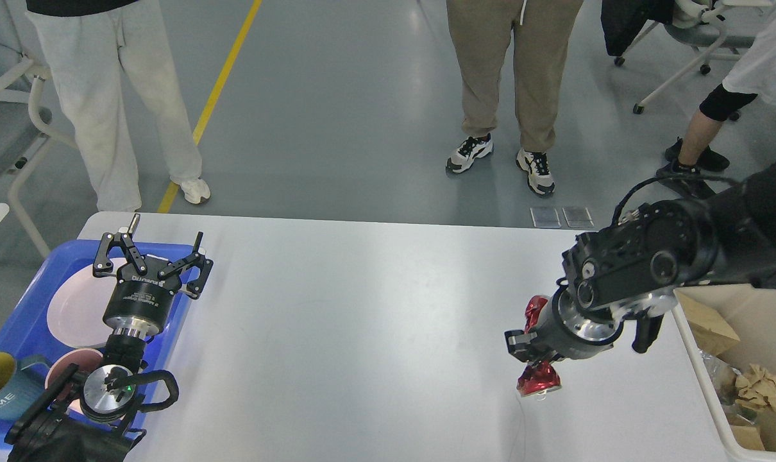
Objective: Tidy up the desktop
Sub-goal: 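Carry the red can into the white bin and release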
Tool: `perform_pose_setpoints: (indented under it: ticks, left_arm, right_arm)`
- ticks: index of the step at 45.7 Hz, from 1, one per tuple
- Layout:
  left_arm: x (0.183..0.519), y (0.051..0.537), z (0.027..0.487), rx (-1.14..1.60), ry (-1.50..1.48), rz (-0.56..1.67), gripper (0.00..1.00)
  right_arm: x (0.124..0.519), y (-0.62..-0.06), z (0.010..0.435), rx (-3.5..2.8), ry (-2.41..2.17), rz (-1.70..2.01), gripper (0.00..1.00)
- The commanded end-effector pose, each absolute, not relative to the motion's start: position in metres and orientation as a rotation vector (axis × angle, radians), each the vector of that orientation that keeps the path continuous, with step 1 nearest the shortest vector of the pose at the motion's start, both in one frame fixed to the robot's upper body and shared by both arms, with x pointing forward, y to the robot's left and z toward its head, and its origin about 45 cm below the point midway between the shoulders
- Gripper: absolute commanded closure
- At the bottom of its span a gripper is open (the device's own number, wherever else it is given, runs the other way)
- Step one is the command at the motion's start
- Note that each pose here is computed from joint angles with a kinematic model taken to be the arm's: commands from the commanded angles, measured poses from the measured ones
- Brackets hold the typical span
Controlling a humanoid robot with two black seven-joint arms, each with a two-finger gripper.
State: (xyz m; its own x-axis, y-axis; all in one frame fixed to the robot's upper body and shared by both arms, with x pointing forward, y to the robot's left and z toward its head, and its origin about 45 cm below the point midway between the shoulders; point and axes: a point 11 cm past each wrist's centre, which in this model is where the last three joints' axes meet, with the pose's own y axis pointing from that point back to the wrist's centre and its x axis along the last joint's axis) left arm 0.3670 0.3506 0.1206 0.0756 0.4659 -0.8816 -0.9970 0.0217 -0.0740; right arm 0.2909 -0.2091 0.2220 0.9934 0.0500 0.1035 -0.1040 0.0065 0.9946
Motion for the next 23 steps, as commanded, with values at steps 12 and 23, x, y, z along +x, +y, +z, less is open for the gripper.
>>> perform_pose_setpoints:
  ticks: [12,23]
  left_arm:
    - [0.367,0.351,0.120,-0.879,0.795,1.344,0.04]
    - [0.367,0.351,0.121,-0.880,0.795,1.343,0.03]
  right_arm:
    - [0.306,-0.259,0.324,1.538,-0.161,0.074,1.00]
    - [0.307,-0.338,0.322,1.376,-0.305,-0.022,1.00]
